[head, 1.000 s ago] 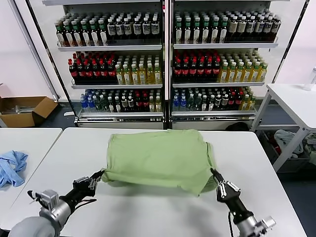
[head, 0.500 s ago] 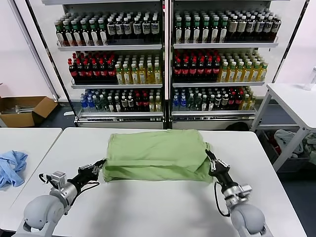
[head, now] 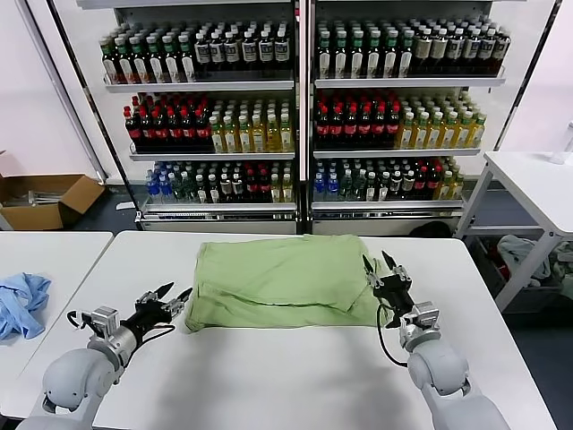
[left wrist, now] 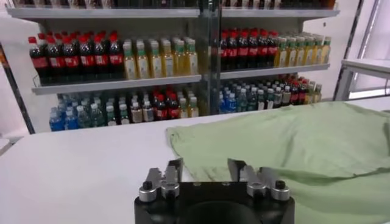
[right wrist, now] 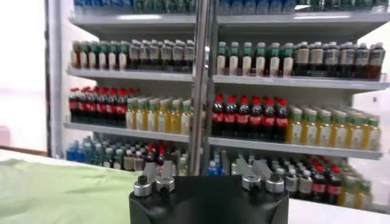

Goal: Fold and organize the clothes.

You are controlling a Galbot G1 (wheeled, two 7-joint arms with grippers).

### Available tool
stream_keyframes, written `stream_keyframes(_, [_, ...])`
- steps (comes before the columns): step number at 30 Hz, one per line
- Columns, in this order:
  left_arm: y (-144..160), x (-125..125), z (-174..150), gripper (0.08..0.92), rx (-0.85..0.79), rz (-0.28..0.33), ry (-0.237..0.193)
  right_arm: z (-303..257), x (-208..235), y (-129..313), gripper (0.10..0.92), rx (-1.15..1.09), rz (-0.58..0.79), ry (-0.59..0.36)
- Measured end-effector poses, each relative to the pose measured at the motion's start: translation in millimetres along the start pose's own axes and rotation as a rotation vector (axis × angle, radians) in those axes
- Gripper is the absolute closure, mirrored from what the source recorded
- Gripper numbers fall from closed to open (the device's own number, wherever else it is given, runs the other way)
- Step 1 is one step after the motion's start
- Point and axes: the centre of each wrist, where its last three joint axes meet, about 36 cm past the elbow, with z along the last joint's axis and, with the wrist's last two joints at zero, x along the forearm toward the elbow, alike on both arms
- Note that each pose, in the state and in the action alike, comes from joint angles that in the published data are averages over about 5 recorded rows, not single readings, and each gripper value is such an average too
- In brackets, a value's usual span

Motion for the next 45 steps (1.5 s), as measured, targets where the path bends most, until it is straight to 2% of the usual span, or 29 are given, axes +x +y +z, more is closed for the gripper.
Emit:
stream_keyframes(2, [-6.0, 0.4, 4.3, 0.219, 0.003, -0.005, 0.01, 2.3, 9.3, 2.6, 0.21, -0.001, 0.005, 0.038])
stream_keyframes(5, [-13.8, -0.5, 10.0, 0.186, 0.007, -0.016, 0.027, 6.5, 20.9, 7.0, 0.202, -0.002, 0.011, 0.091])
stream_keyframes(8, [-19.1, -1.5, 14.8, 0.194, 0.013, -0.024, 0.042, 10.4, 28.5, 11.1, 0.204, -0.004, 0.017, 0.134])
stream_keyframes(12, [-22.8, -2.7, 20.0, 0.223, 0.02, -0.03, 0.058, 14.3, 33.1, 16.0, 0.279, -0.011, 0.026, 0.178])
stream_keyframes(23, [-29.9, -2.6, 29.9, 0.525, 0.024, -0.007, 0.111, 26.3, 29.3, 26.8, 0.599, -0.025, 0.017, 0.249])
stream_keyframes(33, [-26.1, -2.3, 32.1, 0.811, 0.02, 0.015, 0.128, 37.6, 29.3, 25.8, 0.885, -0.039, 0.003, 0.261])
stream_keyframes(37, [-25.0, 0.5, 31.7, 0.9, 0.015, 0.028, 0.13, 38.4, 33.7, 23.6, 0.916, -0.042, -0.008, 0.256])
stream_keyframes(45, [-24.7, 12.4, 30.6, 0.911, -0.001, 0.046, 0.13, 34.3, 55.0, 23.9, 0.916, -0.041, -0.035, 0.253])
